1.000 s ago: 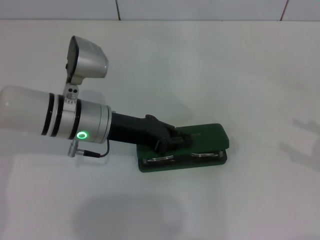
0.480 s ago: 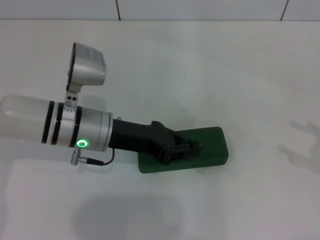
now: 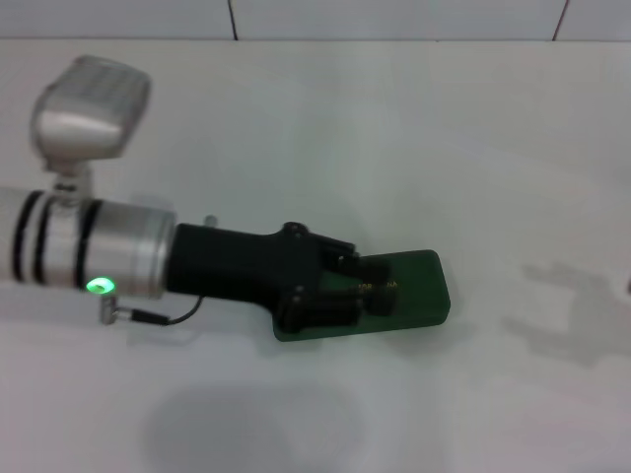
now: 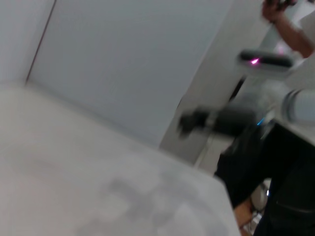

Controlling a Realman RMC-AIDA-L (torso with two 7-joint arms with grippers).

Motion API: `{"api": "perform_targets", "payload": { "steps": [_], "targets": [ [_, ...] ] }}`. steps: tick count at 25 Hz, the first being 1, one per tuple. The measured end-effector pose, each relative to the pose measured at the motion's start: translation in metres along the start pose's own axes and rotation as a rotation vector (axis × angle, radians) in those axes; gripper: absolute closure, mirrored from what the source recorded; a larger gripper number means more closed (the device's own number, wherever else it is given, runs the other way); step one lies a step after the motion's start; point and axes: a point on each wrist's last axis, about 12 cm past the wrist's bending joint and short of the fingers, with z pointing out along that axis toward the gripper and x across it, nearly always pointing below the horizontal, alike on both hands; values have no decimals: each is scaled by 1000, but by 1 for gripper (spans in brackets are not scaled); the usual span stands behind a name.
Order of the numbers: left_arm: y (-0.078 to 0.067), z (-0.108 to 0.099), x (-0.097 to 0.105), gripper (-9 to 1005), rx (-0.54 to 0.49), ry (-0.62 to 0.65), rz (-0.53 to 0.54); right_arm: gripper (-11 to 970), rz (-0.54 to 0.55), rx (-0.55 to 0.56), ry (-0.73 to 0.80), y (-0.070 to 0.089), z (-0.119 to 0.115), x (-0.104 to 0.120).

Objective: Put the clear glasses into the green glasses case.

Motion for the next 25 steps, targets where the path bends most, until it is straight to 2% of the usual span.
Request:
{"api": "perform_targets", "payload": {
  "steps": [4,6,9,15,23,25],
  "targets": [
    [-17,-20,5,658,22,-138,80,181,9,-87,1,-2,26,9],
    [-23,-29,8,561,29,-181,102,181,8,-120,4,-2,39,13],
    [-26,-34,9,416,36,-170,106,181,16,-161,28,-2,56,20],
    [-29,-45,5,288,49,-107,154,181,34,-248,37,0,81,23],
    [-30,-63,13,117,-2,-78,150,180,14,-300,49,5,98,24],
    [-31,-67,14,117,-13,-86,152,180,5,-306,51,5,101,23]
  ]
}}
